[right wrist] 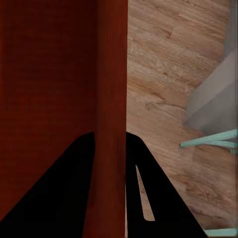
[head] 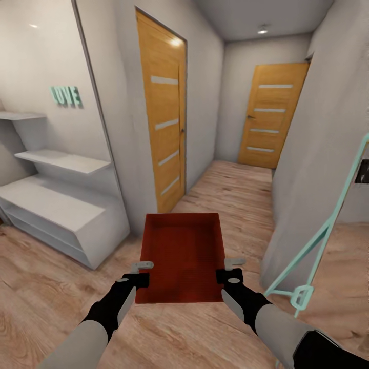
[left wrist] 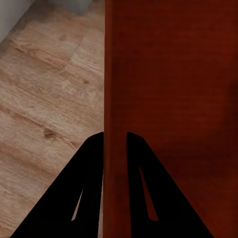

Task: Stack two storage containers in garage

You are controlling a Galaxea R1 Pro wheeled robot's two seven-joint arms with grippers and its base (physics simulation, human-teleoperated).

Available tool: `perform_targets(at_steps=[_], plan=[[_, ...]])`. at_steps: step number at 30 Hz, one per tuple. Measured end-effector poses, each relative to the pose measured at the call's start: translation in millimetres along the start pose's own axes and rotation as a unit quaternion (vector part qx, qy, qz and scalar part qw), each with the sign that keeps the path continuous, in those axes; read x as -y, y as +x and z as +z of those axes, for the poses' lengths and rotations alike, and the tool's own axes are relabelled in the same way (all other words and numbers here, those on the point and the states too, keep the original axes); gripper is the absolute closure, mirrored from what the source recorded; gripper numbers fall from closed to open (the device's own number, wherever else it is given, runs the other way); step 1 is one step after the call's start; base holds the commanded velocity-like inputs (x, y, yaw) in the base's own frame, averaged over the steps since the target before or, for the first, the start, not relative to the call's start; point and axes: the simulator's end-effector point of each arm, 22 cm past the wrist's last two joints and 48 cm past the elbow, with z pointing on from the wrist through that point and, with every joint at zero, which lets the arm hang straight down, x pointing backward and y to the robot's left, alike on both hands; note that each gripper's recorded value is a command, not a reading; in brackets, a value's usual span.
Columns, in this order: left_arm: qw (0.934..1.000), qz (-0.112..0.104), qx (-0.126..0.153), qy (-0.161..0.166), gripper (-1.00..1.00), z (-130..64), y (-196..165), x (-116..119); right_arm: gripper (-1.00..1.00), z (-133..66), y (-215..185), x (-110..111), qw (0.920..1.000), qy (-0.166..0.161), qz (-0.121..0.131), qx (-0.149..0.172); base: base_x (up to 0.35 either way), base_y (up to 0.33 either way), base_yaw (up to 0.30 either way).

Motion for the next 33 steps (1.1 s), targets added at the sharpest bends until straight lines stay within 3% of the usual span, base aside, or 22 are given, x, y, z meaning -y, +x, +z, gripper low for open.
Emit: perform_targets(at_steps=[24, 33], plan=[[1.0000, 0.000, 0.003, 0.000, 1.00, -0.1, -1.5, 0.1, 1.00, 0.0, -0.9, 0.2, 1.0000, 0.000, 0.001, 0.003, 0.323, 0.079, -0.247], [1.0000, 0.001, 0.003, 0.000, 1.00, -0.1, -1.5, 0.0, 1.00, 0.0, -0.9, 0.0, 1.0000, 0.000, 0.001, 0.002, 0.323, 0.079, -0.045]])
